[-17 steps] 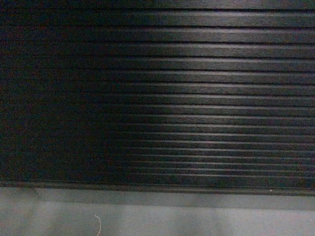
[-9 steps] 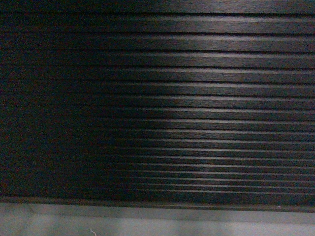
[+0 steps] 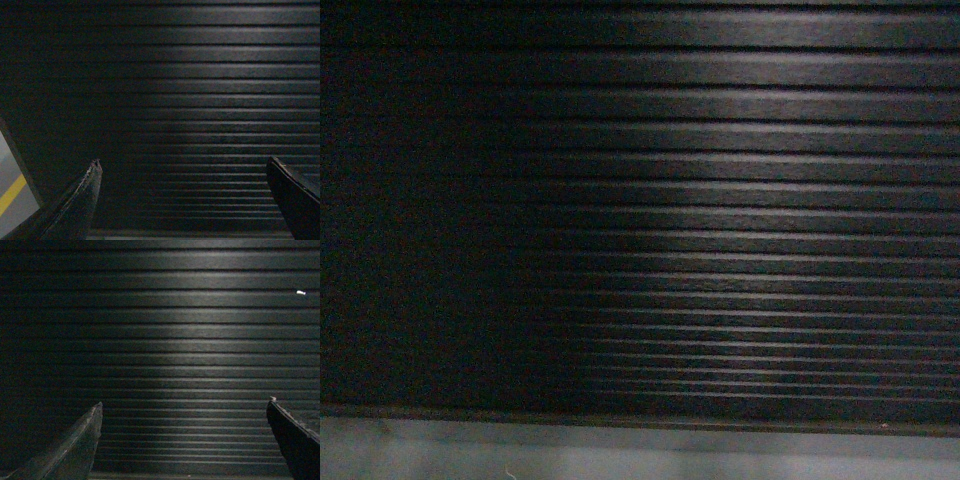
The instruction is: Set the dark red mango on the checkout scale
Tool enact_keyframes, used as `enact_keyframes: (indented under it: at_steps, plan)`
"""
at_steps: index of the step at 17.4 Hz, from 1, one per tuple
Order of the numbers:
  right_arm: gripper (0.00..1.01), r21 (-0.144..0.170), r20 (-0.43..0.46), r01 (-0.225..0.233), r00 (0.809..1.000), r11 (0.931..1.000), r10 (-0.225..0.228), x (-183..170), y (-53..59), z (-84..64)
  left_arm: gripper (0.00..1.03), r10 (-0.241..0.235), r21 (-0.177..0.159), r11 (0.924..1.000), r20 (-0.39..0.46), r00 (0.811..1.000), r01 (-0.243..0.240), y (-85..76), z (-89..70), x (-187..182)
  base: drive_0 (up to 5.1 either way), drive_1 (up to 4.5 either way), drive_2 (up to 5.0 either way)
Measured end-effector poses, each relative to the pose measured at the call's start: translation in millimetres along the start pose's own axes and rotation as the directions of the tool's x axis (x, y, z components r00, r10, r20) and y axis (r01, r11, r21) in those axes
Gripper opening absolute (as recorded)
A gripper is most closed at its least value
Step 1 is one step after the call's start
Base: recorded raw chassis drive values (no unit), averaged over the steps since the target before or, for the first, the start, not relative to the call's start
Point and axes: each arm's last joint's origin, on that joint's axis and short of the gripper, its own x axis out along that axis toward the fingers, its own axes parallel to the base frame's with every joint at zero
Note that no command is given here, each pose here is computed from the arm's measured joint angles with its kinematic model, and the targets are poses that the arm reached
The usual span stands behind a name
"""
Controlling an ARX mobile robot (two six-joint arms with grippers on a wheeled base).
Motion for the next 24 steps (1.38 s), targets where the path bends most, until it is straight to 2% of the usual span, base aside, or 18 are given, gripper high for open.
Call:
enact_keyframes:
  at_steps: [24]
  plan:
    - [0.98, 0.000, 0.002, 0.000, 1.000, 1.0000, 0.000, 0.0, 0.0, 0.1, 0.98, -0.001, 0.001, 1.0000, 0.002, 1.000, 0.001, 0.0, 0.2, 0.0, 0.0, 0.00, 0.0]
